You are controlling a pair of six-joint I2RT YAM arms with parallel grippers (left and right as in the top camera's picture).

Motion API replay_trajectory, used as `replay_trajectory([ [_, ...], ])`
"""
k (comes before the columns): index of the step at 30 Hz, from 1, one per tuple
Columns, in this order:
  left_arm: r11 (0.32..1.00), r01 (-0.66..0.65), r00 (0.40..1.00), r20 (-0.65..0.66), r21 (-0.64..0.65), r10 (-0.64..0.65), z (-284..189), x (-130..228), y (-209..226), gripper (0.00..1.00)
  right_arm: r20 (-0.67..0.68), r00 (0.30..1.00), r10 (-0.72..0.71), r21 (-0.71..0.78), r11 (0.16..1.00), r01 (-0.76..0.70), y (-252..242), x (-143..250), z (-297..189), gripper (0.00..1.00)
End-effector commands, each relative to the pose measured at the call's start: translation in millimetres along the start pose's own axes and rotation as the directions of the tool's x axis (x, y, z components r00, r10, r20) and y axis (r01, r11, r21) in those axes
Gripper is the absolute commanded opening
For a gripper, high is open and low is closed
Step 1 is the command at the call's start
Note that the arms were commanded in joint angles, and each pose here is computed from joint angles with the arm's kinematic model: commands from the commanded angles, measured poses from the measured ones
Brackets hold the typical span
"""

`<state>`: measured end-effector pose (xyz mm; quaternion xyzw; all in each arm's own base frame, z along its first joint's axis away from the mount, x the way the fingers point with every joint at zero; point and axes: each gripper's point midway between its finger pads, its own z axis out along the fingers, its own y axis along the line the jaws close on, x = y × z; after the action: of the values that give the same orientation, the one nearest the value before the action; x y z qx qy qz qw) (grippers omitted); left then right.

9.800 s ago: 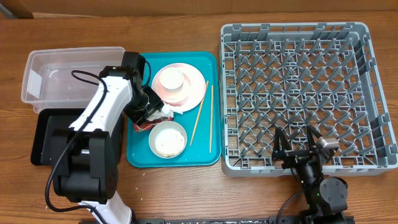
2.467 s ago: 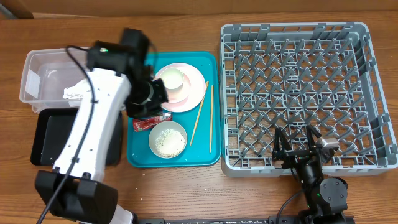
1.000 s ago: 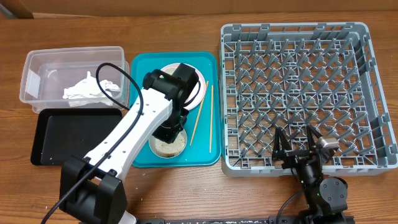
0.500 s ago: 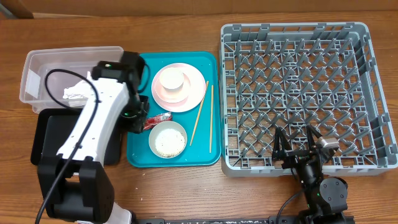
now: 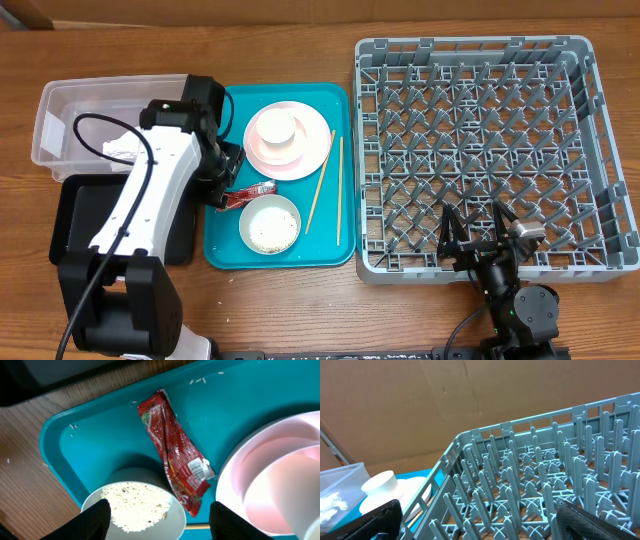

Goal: Sort waste into correct bins and load items into the dishwasher
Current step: 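Grasp the red snack wrapper with the left gripper and lift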

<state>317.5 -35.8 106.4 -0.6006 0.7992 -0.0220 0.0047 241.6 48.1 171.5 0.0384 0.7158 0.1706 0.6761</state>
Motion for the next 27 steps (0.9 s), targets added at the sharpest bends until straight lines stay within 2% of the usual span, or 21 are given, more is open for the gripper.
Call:
replay_trajectory([
  [1, 0.996, 0.063, 0.998, -0.008, -0.061, -0.063, 21, 5, 14, 0.65, 0.007, 1.0, -0.003, 0.0, 1.0, 0.003, -1, 1, 0, 1.0],
  [15, 0.997, 0.069, 0.997, -0.039, 0.033, -0.068, 63, 9, 4, 0.61, 0.007, 1.0, -0.003, 0.0, 1.0, 0.003, -1, 1, 0, 1.0],
  [21, 0.997, 0.066, 0.997, -0.037, 0.043, -0.064, 70, 10, 5, 0.52, 0.007, 1.0, -0.003, 0.0, 1.0, 0.003, -1, 1, 0, 1.0],
  [27, 0.996, 0.041, 0.999, 0.009, 0.075, -0.042, 82, 9, 1, 0.49, 0.007, 1.0, -0.003, 0.0, 1.0, 0.003, -1, 1, 0, 1.0],
])
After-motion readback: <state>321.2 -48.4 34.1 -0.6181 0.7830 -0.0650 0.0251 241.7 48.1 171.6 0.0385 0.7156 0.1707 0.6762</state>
